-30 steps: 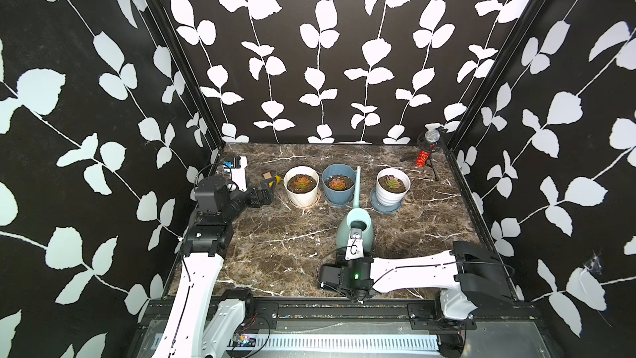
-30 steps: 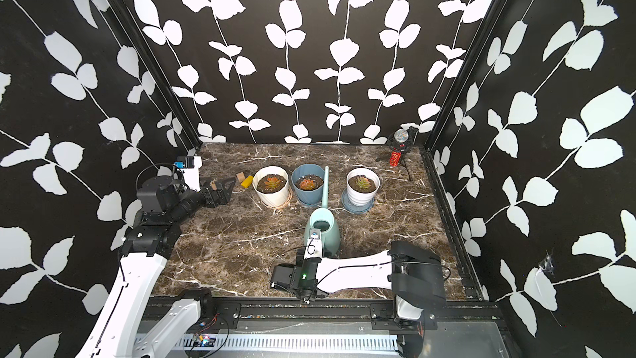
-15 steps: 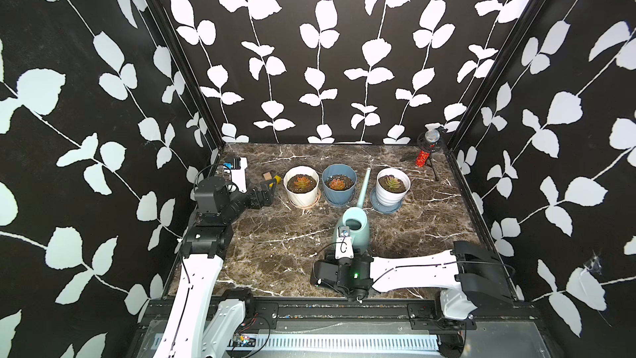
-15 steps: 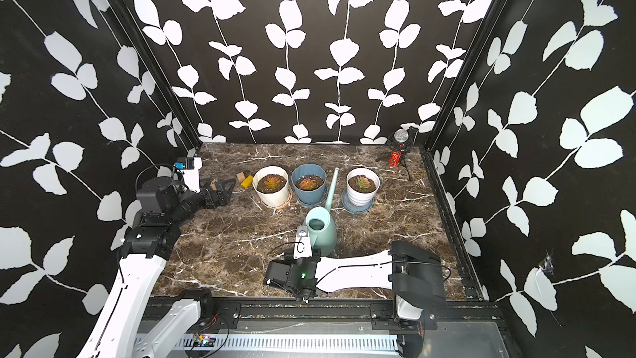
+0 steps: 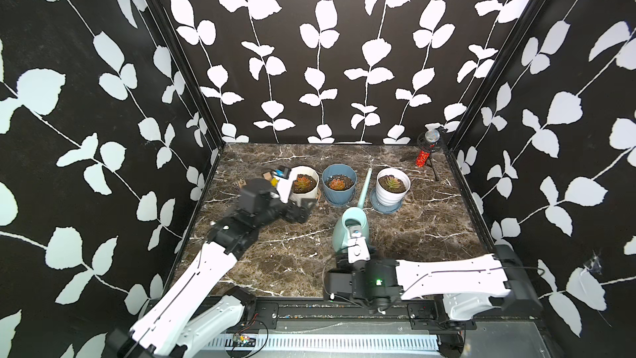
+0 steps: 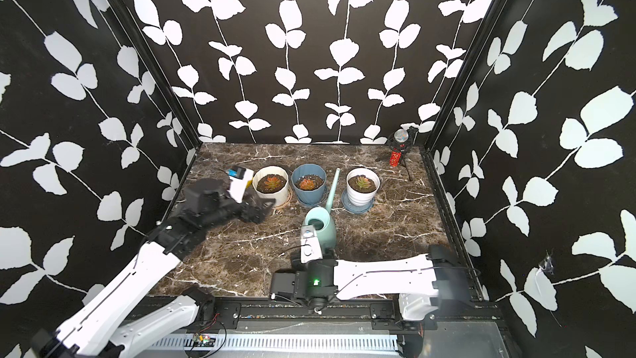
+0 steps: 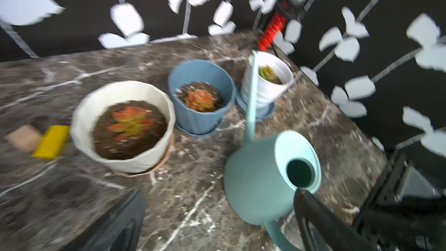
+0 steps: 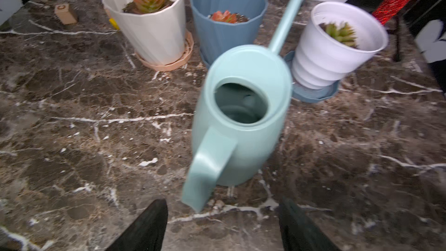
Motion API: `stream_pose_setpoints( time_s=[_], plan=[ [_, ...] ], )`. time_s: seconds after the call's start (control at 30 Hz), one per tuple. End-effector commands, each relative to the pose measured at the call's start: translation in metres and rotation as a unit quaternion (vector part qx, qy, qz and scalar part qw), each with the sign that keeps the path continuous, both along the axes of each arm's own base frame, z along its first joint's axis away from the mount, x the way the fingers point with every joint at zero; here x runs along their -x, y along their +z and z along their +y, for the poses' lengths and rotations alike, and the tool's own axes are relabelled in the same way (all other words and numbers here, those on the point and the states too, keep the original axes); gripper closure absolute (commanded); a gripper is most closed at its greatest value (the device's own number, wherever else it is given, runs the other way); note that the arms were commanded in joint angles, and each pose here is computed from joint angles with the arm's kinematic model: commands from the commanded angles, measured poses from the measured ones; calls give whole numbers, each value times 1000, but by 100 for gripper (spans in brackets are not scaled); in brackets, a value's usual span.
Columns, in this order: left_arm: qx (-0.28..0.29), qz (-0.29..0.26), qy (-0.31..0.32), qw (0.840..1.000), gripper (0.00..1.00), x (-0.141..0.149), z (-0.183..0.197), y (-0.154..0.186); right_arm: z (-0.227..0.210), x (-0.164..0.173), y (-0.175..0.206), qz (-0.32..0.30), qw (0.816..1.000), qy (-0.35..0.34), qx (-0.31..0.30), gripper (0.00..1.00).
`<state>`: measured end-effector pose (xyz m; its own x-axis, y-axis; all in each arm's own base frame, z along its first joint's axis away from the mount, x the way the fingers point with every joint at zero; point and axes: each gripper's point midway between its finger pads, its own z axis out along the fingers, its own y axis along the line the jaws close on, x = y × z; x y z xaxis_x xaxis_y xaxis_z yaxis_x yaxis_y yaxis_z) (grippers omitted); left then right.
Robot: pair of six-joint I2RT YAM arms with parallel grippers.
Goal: Water the succulent around the soil edge
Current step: Place the watering can at the center of the board, then pick up the watering can from the center of the board.
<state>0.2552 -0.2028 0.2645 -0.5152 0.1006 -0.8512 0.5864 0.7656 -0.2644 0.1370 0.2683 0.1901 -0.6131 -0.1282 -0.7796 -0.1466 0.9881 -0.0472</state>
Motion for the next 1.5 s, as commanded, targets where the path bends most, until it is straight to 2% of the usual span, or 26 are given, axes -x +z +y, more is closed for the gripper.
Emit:
stream_pose_setpoints(
  time_s=[0.0, 0.17, 0.23, 0.33, 0.67, 0.87, 1.13, 1.47],
  plan=[
    [-5, 22, 24, 999, 4, -1, -11, -27, -62, -4, 26, -37, 996, -49, 60, 25],
    [-27, 50, -15, 998, 4, 27, -50, -57, -121, -8, 57, -88, 986, -115, 77, 24],
    [-29, 58, -26, 998, 4, 38, -63, -66, -134, -11, 66, -107, 984, -115, 79, 24],
    [-36, 63, -32, 997, 4, 50, -79, -76, -151, -15, 68, -116, 983, -131, 46, 24],
    [-103, 39, -25, 994, 3, 77, -109, -89, -189, -24, 68, -129, 976, -175, 2, 23],
    [-135, 25, -22, 990, 5, 78, -133, -99, -200, -25, 68, -132, 974, -185, -6, 23],
    [-181, 16, -5, 983, 20, 68, -135, -109, -208, -26, 64, -133, 972, -192, -10, 23],
    [-194, 37, -4, 980, 44, 72, -131, -123, -215, -26, 63, -133, 971, -196, -13, 23]
  ],
)
